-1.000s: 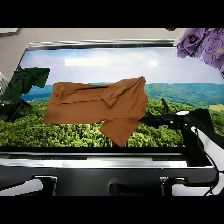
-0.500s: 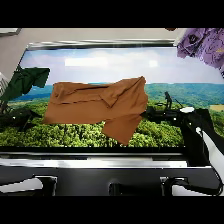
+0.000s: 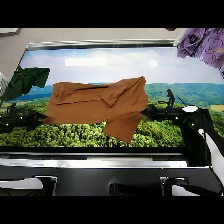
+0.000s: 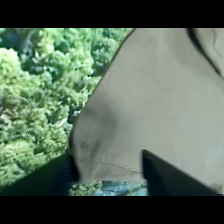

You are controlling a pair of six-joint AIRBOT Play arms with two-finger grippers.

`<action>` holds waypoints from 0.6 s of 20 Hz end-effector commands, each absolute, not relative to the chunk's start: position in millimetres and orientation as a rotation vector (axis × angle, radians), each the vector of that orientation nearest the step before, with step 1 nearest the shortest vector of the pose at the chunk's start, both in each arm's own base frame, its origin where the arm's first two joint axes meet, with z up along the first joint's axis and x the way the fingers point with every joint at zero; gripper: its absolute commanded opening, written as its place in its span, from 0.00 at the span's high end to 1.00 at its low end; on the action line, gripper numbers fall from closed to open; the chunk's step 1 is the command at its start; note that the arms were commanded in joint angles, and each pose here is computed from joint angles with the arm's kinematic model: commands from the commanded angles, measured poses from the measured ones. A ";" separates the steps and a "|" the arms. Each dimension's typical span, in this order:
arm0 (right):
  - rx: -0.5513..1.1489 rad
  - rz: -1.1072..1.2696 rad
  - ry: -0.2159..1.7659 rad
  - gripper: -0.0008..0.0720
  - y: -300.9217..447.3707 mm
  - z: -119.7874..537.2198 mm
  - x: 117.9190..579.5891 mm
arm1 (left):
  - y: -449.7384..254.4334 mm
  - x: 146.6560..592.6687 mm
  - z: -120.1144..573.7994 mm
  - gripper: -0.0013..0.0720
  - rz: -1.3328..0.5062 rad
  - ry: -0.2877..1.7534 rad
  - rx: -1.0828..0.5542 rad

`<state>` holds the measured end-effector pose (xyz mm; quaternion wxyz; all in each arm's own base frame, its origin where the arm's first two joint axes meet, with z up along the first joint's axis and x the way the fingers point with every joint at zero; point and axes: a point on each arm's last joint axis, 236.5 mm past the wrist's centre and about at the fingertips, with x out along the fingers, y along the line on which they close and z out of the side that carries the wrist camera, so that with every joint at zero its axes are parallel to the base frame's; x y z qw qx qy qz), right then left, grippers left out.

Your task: Fold the clothes and pants, and hang the long-sleeved shirts on hangers.

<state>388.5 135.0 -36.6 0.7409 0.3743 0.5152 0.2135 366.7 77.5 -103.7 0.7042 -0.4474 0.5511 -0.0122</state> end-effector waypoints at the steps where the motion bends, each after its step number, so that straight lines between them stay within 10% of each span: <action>1: 0.836 0.466 1.135 0.95 136.2 -34.5 387.8 | 64.4 365.9 -104.8 0.56 -0.066 1.252 -0.992; 3: 0.839 0.476 1.138 0.95 138.0 -31.5 385.8 | 58.2 362.3 -101.8 0.92 -0.105 1.268 -0.985; 12: 0.582 0.536 0.839 0.96 119.3 133.5 449.5 | 72.0 462.2 85.6 0.96 -0.226 0.926 -0.796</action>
